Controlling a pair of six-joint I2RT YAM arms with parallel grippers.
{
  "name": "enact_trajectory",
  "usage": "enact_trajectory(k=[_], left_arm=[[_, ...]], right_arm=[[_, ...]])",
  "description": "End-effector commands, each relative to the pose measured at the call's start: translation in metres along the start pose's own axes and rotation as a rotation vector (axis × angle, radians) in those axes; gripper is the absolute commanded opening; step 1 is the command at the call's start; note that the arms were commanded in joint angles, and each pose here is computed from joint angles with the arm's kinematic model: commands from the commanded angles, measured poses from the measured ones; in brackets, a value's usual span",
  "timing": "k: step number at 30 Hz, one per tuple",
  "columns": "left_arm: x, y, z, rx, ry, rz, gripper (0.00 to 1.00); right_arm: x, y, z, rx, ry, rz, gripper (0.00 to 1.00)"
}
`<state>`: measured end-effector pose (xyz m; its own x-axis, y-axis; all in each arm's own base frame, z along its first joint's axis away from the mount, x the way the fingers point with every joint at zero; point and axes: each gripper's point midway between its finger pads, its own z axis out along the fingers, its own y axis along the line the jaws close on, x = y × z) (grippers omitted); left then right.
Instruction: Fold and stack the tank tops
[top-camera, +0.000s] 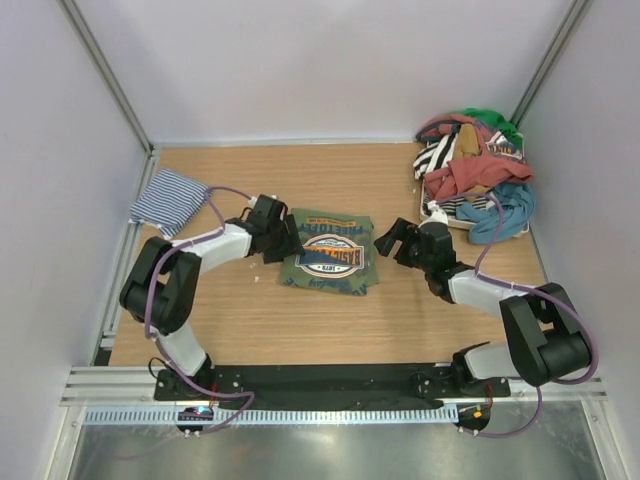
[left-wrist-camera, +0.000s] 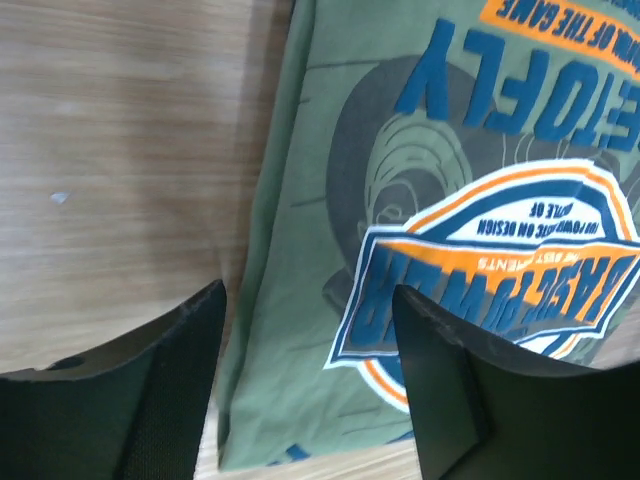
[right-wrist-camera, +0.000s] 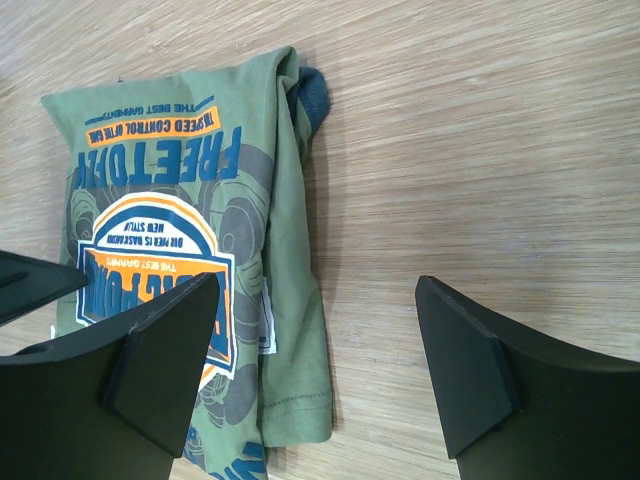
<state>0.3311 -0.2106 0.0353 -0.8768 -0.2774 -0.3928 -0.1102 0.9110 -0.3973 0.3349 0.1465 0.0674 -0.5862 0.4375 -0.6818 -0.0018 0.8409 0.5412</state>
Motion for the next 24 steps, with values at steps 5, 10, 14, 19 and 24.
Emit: enact_trajectory(k=[5, 10, 14, 19, 24], left_arm=[[-0.011, 0.004, 0.014, 0.006, 0.017, -0.044, 0.41], [-0.037, 0.058, 0.003, -0.113, -0.05, -0.137, 0.22], [-0.049, 0.093, -0.007, -0.163, -0.057, -0.211, 0.25], [-0.063, 0.109, -0.034, -0.277, -0.088, -0.209, 0.85], [-0.1, 0.11, -0.071, -0.333, -0.205, -0.226, 0.88]], right_arm=[[-0.018, 0.01, 0.002, -0.03, -0.072, -0.024, 0.85], [-0.017, 0.009, 0.001, -0.031, -0.07, -0.024, 0.85], [-0.016, 0.009, 0.002, -0.028, -0.069, -0.023, 0.85], [-0.016, 0.01, 0.002, -0.035, -0.065, -0.02, 0.85], [-0.013, 0.011, 0.004, -0.042, -0.054, -0.01, 0.85]])
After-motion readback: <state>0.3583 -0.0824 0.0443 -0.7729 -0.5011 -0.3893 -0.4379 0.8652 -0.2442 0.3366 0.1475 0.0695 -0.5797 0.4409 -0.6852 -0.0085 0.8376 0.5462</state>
